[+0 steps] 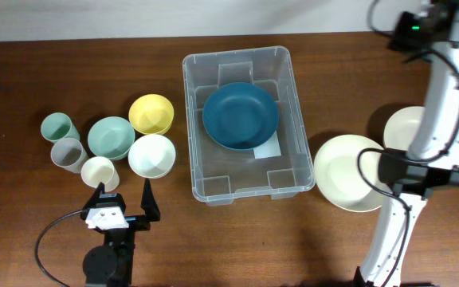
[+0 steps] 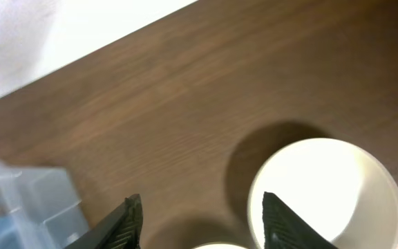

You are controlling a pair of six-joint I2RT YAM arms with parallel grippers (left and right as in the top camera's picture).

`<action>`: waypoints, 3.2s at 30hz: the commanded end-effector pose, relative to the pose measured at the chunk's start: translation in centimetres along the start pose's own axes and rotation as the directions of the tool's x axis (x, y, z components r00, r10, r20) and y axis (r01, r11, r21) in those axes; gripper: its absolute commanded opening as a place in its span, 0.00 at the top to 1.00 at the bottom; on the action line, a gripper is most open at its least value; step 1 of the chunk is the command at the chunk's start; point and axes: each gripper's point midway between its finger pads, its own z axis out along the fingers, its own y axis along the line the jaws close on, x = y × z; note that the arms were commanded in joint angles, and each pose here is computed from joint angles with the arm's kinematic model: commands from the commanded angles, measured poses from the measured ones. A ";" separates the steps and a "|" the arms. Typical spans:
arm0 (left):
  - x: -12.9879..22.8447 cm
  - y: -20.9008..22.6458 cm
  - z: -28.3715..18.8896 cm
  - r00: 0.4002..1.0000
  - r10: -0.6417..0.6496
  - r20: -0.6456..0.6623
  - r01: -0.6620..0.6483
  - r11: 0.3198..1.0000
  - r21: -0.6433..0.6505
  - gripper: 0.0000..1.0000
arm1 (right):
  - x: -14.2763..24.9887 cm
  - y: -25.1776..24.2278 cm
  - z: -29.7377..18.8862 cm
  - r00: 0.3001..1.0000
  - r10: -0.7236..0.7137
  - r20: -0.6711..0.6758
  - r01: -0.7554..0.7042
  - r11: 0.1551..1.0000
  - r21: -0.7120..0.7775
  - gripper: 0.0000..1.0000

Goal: Pack container
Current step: 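Move the right gripper to the beige bowl's rim, then grasp the beige bowl's rim with the right gripper and lift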

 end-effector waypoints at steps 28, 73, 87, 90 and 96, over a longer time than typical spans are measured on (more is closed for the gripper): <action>0.2 -0.1 0.0 1.000 0.016 -0.001 -0.016 1.000 0.006 0.00 | 11.2 -20.4 -17.8 0.951 0.308 0.006 -0.292 0.893 0.344 0.42; 0.2 -0.1 0.0 1.000 0.016 -0.001 -0.016 1.000 0.006 0.00 | 22.0 -25.4 14.1 0.863 0.493 -0.109 -0.495 0.869 0.017 0.32; 0.2 -0.1 0.0 1.000 0.016 -0.001 -0.016 1.000 0.006 0.00 | 21.5 -26.1 15.3 0.867 0.493 -0.075 -0.494 0.870 0.017 0.49; 0.2 -0.1 0.0 1.000 0.016 -0.001 -0.016 1.000 0.006 0.00 | 22.1 -26.2 16.2 0.863 0.497 -0.090 -0.497 0.867 0.018 0.52; 0.2 -0.1 0.0 1.000 0.016 -0.001 -0.016 1.000 0.006 0.00 | 22.2 -26.2 16.9 0.863 0.497 -0.091 -0.498 0.867 0.011 0.56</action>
